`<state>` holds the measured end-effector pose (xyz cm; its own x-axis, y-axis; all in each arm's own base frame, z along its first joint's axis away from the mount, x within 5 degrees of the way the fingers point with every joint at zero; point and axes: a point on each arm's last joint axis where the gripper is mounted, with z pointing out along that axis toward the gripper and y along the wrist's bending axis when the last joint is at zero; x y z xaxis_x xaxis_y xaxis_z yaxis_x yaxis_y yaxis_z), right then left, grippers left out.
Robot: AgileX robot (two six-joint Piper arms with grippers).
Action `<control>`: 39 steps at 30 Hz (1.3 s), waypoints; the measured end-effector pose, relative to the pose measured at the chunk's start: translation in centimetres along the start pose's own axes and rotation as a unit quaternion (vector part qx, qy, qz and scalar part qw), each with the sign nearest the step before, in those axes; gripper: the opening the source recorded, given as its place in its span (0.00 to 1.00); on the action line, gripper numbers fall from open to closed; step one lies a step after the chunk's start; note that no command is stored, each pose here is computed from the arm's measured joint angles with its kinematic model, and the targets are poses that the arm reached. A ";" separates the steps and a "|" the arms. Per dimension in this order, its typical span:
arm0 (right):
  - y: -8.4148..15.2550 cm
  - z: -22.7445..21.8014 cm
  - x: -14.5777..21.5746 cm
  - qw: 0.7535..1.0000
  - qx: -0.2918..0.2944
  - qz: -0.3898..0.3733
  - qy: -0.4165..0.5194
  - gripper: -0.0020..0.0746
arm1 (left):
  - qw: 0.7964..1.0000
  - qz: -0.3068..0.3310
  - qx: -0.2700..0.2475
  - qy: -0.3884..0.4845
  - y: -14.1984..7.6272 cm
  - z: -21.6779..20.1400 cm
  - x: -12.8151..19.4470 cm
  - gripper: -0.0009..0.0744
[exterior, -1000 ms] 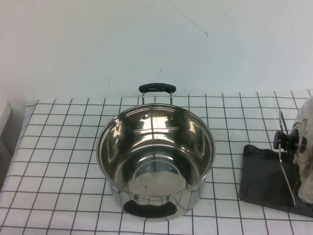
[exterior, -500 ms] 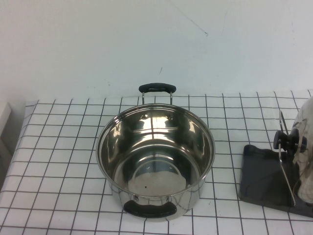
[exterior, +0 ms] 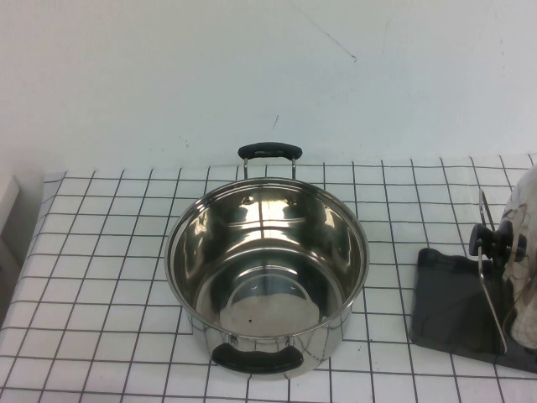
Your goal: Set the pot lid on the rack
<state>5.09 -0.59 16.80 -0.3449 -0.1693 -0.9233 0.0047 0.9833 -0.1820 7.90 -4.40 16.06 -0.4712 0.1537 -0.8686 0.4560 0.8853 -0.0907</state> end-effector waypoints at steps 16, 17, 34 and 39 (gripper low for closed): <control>0.0 0.0 0.0 0.999 0.000 0.050 0.001 0.02 | 1.000 0.000 0.000 0.000 0.0 0.0 0.0 0.01; 0.0 0.0 0.0 0.998 0.000 0.055 0.001 0.02 | 1.000 0.000 0.000 0.000 0.0 0.0 0.0 0.01; 0.3 0.0 0.0 0.997 -0.023 0.069 -0.001 0.02 | 1.000 -0.002 0.000 0.000 0.0 0.0 0.0 0.01; 0.3 0.0 0.0 0.997 -0.026 0.066 -0.002 0.02 | 1.000 -0.002 0.000 0.000 0.0 0.0 0.0 0.01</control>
<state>5.11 -0.30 16.77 -0.3414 -0.0373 -0.9392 0.0008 0.9992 -0.0400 7.90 -4.40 16.06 -0.4733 0.1496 -0.8681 0.4538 0.8860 -0.0947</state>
